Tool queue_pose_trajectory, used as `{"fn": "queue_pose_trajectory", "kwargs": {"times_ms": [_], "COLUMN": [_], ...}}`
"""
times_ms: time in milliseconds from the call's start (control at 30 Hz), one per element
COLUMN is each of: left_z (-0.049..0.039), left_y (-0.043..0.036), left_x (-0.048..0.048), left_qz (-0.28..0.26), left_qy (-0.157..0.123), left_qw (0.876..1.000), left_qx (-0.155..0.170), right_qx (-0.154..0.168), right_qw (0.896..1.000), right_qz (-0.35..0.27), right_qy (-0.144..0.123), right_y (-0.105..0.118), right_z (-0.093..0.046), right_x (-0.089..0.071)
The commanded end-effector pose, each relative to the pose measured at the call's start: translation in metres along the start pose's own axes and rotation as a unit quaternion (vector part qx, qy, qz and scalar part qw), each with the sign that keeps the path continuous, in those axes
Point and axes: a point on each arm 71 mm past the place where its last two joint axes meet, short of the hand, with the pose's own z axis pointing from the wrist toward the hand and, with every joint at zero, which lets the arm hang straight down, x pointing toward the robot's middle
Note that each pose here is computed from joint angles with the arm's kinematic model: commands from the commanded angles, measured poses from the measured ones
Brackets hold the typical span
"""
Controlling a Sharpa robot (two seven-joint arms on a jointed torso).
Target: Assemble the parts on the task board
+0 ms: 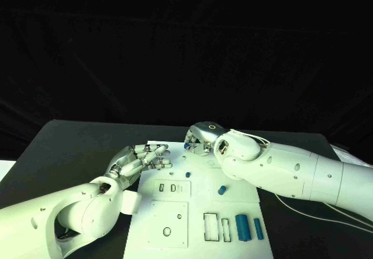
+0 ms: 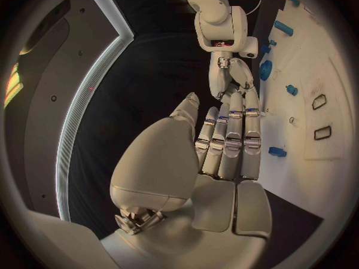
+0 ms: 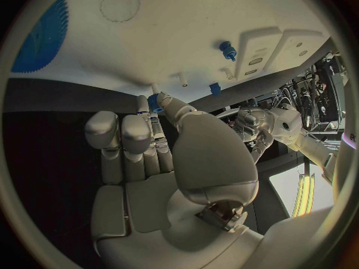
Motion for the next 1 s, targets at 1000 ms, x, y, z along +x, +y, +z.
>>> {"fn": "queue_pose_trajectory", "kwargs": {"times_ms": [1000], "left_z": [0.0012], "left_y": [-0.0008], "left_x": [-0.0013], "left_qz": [-0.003], "left_qy": [0.005], "left_qw": [1.000], "left_qx": [0.002], "right_qx": [0.002], "right_qw": [1.000], "right_qz": [-0.009], "right_qy": [0.018], "right_y": [-0.0067], "right_z": [-0.0083], "right_x": [0.0100]}}
